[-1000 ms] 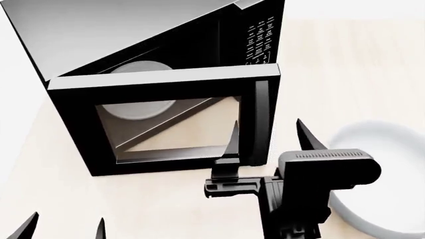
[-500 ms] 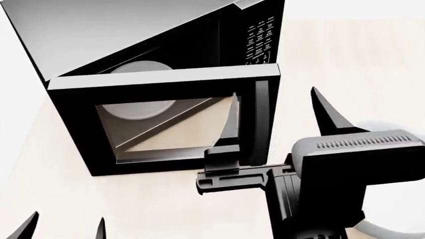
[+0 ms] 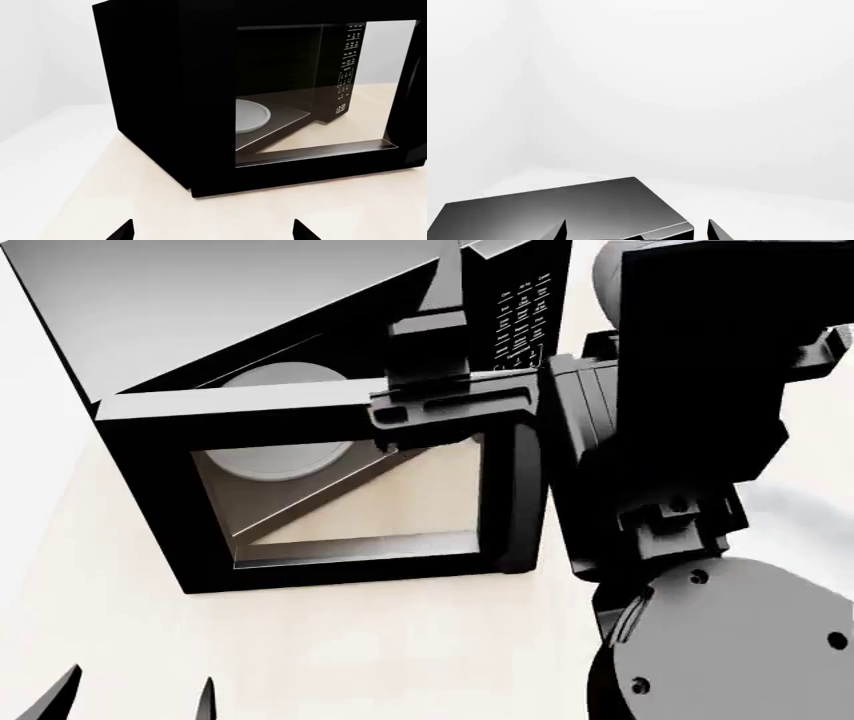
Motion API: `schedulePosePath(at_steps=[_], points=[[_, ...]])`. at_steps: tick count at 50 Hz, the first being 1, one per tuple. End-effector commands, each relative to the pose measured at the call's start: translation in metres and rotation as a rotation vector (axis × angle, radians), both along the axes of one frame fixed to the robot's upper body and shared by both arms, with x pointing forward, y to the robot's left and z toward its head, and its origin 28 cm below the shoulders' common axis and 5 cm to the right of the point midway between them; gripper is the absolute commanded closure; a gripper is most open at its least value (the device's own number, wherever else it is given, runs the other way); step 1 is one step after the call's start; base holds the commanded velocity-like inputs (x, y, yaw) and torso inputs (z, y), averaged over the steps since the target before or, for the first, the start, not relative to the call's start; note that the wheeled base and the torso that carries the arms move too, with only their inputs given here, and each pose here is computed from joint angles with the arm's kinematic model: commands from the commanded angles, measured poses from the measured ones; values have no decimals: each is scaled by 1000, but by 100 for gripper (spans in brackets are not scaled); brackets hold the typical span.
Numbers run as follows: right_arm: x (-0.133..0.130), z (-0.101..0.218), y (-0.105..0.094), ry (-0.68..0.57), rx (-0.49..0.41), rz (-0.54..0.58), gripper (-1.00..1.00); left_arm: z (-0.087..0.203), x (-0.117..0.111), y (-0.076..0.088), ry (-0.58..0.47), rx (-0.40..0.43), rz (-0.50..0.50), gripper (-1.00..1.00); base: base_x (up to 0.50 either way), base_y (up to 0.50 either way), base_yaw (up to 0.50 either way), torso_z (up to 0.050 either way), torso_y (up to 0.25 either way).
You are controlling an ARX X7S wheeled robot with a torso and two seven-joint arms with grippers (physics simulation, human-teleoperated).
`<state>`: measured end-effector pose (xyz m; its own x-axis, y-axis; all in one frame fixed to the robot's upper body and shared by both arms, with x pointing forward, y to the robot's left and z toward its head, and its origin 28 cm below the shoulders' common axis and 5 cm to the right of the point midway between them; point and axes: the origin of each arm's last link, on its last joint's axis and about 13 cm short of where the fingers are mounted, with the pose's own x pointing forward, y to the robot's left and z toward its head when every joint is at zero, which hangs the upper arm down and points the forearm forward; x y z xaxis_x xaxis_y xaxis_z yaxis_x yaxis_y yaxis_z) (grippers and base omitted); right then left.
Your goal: Open the microwave.
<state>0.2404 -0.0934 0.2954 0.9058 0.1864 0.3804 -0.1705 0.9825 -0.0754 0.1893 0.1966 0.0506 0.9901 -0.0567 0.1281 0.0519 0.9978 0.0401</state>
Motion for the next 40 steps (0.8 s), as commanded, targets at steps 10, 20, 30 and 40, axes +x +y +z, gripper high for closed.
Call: schedulePosePath(at_steps=[10, 20, 30, 40], points=[[58, 58, 8, 353, -84, 16, -100, 1, 0, 0, 0, -3, -4, -100, 0, 0, 0, 0, 0], [85, 64, 6, 500, -55, -1, -100, 1, 0, 0, 0, -7, -2, -100, 0, 0, 0, 0, 0], [104, 64, 7, 572, -57, -14, -100, 1, 0, 0, -1, -8, -3, -100, 0, 0, 0, 0, 0], [118, 57, 9, 616, -60, -25, -100, 2, 0, 0, -2, -11, -2, -100, 0, 0, 0, 0, 0]])
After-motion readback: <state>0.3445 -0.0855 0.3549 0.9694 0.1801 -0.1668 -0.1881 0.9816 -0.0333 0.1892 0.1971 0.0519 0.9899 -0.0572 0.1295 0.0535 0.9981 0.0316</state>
